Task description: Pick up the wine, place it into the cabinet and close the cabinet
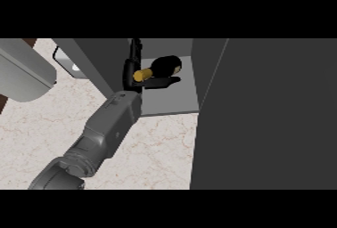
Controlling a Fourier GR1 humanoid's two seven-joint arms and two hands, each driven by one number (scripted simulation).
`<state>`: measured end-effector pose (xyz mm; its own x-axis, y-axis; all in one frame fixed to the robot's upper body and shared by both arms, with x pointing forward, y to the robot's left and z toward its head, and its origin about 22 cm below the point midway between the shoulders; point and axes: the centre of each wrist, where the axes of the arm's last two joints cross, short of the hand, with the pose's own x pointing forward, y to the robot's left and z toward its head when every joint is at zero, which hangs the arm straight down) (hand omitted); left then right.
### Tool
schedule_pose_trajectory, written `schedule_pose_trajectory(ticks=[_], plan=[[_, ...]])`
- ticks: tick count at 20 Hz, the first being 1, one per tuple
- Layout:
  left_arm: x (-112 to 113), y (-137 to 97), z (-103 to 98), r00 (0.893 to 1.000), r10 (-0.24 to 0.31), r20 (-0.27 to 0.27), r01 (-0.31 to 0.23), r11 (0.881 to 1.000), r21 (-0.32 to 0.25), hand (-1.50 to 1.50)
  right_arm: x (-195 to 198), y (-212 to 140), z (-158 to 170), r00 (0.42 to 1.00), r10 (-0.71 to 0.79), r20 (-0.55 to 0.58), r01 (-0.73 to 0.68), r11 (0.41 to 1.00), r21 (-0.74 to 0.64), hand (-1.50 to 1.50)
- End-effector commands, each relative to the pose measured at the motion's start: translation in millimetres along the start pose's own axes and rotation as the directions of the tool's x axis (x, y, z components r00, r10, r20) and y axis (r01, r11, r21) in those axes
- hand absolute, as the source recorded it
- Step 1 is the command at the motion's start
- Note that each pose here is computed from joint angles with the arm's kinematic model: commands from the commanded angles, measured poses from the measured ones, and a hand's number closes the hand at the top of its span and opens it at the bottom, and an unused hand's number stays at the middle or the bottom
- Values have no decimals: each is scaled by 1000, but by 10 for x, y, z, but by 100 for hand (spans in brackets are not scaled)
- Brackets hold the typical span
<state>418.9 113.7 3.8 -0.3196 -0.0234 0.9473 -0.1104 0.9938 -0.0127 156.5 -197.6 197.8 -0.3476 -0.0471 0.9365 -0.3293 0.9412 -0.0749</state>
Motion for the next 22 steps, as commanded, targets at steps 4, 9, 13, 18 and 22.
schedule_pose_trajectory(ticks=[4, 9, 13, 18, 22], plan=[[-99, 77, 91, 998, 61, -34, -61, 998, 12, -150, 90, 11, 96, 1000, -4, 1, 3, 1000, 4, -150], [-135, 105, 129, 991, 132, -26, -131, 991, 38, -150, 108, 25, 86, 999, -27, 21, 27, 1000, 4, -150], [-148, 101, 151, 988, 147, -42, -146, 989, 17, -150, 125, 29, 34, 1000, -25, 0, 25, 1000, -4, -150], [-226, 146, 255, 986, 165, -35, -165, 986, 19, -150, 115, 11, -32, 1000, -7, -4, 7, 1000, -2, -150], [-178, 69, 285, 987, 160, -32, -160, 987, -8, -150, 86, 28, 154, 1000, -8, 6, 8, 1000, -18, -150]])
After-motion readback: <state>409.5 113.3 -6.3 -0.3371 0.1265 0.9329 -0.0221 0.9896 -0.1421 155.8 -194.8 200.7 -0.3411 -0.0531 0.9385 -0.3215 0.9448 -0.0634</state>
